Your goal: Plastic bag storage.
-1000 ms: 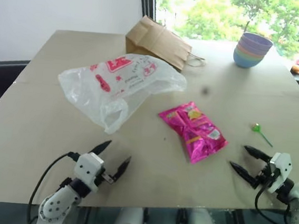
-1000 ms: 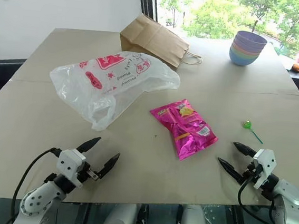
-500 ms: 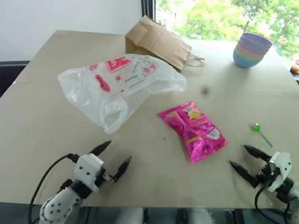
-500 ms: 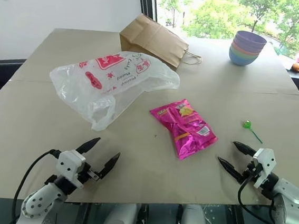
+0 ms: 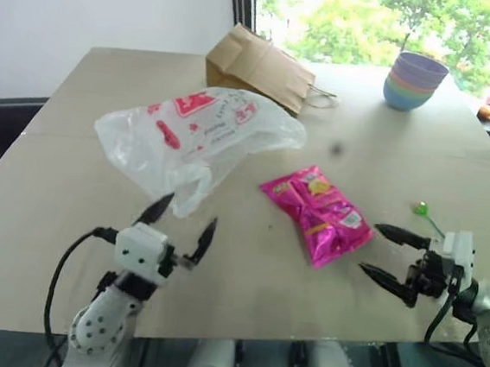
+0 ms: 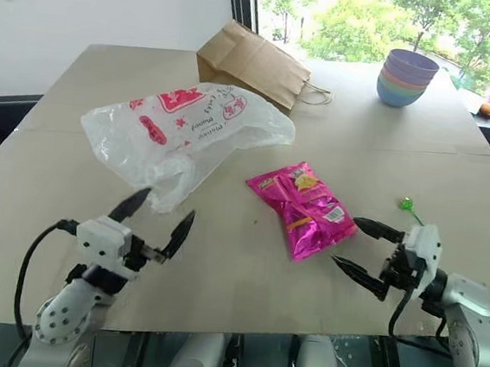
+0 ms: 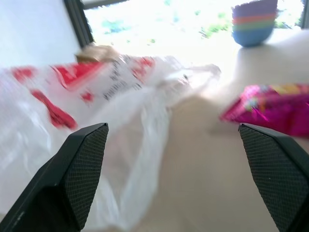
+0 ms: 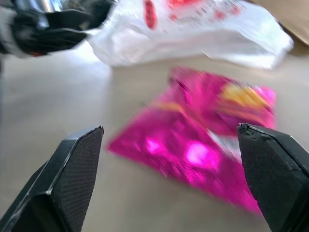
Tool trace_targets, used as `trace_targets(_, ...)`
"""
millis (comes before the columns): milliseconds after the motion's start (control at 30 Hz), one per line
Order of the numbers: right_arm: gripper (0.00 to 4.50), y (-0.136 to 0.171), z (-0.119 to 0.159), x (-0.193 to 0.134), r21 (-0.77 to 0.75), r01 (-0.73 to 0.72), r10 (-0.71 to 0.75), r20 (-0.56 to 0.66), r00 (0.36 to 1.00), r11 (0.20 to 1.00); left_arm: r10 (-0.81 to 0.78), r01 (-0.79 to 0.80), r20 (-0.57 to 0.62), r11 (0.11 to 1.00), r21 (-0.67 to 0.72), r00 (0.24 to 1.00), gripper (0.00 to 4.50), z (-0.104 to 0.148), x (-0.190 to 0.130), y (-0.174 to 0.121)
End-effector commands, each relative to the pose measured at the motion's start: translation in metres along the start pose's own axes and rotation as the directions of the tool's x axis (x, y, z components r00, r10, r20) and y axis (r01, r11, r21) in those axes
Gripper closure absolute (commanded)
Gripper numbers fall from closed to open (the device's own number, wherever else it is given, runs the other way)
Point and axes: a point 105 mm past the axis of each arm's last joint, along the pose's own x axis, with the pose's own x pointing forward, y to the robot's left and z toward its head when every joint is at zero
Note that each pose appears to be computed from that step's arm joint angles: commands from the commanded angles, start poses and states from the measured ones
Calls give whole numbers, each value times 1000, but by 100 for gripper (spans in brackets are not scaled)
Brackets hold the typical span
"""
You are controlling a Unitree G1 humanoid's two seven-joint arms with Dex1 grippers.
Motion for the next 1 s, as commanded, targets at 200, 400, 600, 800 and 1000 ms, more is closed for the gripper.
trace_targets(200, 5, 13, 22, 28, -18, -92, 93, 62, 994, 996, 112, -111, 5, 972, 206, 994, 0, -4, 33, 11)
trace_targets(400, 5, 15, 25, 34, -20, -106, 107, 73, 992, 994, 129, -112, -59, 967, 228, 990, 0, -18, 40, 11)
trace_targets(600, 1, 15, 25, 38, -31, -117, 119, 70, 990, 993, 213, -196, -50, 953, 231, 976, 24, -17, 44, 26)
trace_targets(800, 0, 0, 21, 41, -89, -40, 45, 55, 998, 995, 253, -241, -40, 952, 186, 967, 281, -15, 42, 33)
trace_targets(1000, 0, -43, 24, 52, -33, 199, -199, 27, 980, 979, 312, -312, 1, 949, -35, 950, 444, -10, 33, 42)
